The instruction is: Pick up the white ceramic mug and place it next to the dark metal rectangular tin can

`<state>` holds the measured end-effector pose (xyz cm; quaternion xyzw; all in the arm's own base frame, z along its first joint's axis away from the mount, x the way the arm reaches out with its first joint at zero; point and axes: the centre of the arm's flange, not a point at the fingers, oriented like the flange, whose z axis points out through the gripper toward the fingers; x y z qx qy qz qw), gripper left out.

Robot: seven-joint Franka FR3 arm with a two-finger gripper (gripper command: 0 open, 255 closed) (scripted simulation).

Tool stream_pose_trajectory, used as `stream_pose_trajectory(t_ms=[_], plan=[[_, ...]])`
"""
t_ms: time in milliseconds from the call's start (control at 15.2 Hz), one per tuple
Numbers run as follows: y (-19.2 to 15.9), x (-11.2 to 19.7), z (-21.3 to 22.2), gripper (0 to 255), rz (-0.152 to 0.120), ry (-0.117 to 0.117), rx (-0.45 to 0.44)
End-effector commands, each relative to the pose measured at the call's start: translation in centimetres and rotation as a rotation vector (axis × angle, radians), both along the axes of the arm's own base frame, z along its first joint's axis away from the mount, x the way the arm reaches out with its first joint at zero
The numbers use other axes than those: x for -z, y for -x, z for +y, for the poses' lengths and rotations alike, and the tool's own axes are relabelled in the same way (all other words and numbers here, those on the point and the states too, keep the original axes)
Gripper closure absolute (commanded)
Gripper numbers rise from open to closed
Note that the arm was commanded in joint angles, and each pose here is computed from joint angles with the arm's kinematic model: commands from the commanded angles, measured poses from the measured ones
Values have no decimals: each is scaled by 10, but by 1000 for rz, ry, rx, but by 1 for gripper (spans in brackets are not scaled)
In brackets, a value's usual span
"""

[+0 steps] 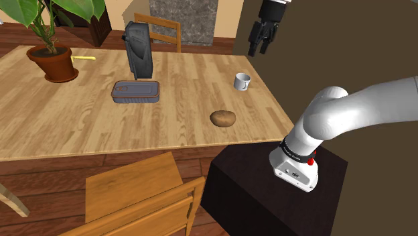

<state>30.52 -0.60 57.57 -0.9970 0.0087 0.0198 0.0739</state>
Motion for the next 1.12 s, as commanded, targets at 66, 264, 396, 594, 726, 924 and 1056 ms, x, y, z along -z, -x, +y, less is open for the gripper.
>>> stream_pose_trajectory(t_ms=[66,264,396,594,726,924,1056], plan=[[-3,8,-9,0,-3,2,-1],[-13,33,-37,0,-13,9,-4],[-20,49,-56,0,-20,14,-6],[-31,72,-84,0,-30,21,-9],[-38,88,-102,0,-36,25,-11],[-49,112,-131,0,-46,32,-14],[-57,127,-149,0,-53,37,-17]])
